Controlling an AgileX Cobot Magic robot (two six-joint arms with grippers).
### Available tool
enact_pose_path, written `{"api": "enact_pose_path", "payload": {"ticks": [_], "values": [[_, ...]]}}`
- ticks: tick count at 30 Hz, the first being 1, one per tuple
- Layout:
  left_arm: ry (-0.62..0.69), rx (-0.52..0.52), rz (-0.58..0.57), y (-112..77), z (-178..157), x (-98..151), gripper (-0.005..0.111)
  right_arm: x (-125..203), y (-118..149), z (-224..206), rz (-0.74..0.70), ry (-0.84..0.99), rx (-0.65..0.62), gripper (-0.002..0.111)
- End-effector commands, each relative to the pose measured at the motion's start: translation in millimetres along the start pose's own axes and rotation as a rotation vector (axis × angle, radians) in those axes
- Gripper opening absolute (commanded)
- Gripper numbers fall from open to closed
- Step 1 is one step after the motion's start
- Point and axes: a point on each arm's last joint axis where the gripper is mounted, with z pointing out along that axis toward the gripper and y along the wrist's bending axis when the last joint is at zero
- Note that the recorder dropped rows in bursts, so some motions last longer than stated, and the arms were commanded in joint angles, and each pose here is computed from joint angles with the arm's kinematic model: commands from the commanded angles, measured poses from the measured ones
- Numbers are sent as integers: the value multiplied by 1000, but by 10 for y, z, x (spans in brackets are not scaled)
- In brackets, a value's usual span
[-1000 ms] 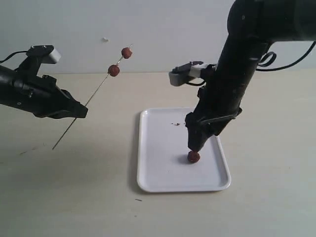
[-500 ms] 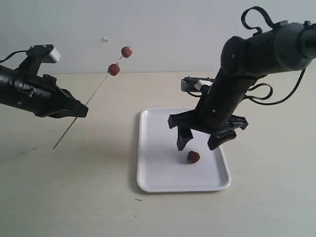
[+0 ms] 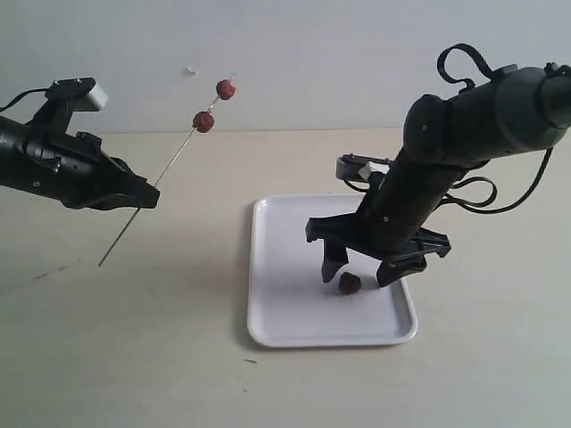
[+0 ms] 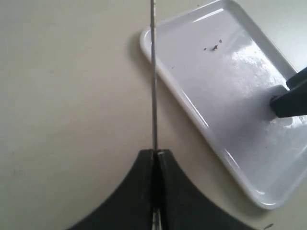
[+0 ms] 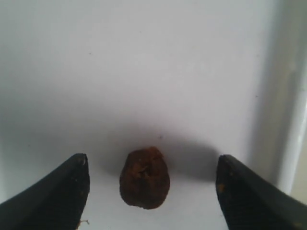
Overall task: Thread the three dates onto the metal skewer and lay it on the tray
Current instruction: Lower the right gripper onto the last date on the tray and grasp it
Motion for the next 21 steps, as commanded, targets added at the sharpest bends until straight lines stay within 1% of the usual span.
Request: {"api": "enact_pose_path", "payload": {"ticks": [1, 5, 11, 16, 21], "values": [[-19, -4, -5, -12, -27, -24, 0, 43, 95, 28, -15, -10, 12, 70], [-21, -4, -7, -13, -27, -25, 0, 66, 199, 57, -3, -56, 51, 70], [-19, 0, -6, -16, -27, -24, 0, 78, 145, 54, 55, -54, 126, 70], [-19, 0, -6, -16, -27, -24, 0, 86, 154, 57, 85, -63, 146, 69], [-21, 0, -8, -16, -27, -25, 0, 111, 215, 67, 93, -64, 143, 65]]}}
